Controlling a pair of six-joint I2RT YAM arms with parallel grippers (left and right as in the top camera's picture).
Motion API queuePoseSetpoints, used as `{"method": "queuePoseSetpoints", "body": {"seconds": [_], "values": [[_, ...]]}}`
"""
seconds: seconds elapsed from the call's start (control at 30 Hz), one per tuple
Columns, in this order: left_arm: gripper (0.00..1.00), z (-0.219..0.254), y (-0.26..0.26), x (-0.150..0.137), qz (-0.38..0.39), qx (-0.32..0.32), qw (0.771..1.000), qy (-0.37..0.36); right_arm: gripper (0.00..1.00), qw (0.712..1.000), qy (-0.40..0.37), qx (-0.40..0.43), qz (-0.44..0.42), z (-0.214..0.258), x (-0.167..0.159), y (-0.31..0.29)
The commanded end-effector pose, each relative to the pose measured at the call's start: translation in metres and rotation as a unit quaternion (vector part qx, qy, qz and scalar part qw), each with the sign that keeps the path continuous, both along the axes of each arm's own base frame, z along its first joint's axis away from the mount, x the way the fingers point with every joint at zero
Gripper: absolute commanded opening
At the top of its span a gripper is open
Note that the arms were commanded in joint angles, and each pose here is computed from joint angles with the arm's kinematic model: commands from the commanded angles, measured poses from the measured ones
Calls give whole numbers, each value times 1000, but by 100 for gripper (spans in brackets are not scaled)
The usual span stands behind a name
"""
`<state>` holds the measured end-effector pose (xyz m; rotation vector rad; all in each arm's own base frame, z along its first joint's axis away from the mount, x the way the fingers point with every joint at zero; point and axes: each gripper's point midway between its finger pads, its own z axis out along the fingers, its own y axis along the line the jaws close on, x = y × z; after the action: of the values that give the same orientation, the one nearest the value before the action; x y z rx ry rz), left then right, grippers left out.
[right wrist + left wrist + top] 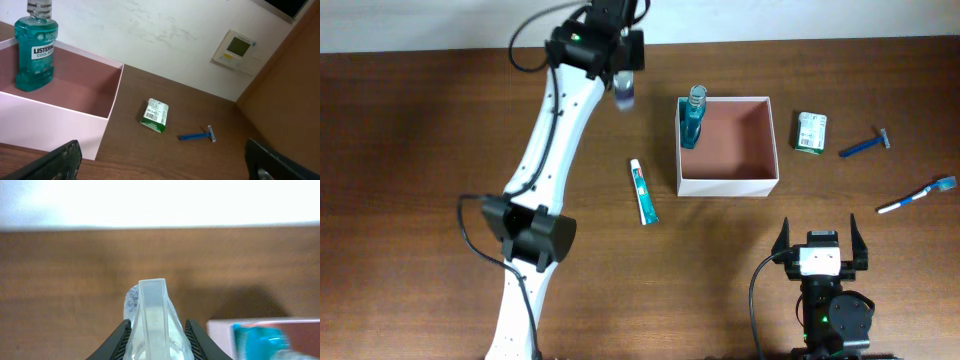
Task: Pack container
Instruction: 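Grasp the white-capped soap bottle by its pump and lift, then carry the soap bottle into the pink box beside the mouthwash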
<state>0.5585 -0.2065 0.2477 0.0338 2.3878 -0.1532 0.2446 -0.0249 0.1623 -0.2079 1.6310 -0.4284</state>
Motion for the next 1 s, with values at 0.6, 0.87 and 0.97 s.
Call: {"method": "queuePoseSetpoints", "body": {"seconds": [0.6,0.87,0.97], "values": [[13,176,-151,-133,-197,-119,960,-159,99,1000,3,0,-3,-3,0,0],[14,98,-188,-108,-206,-89,969,-103,99,1000,3,0,-3,-3,0,0],[14,72,-196,-99,-207,-80,971,-87,99,1000,3,0,-4,-3,0,-1]]}}
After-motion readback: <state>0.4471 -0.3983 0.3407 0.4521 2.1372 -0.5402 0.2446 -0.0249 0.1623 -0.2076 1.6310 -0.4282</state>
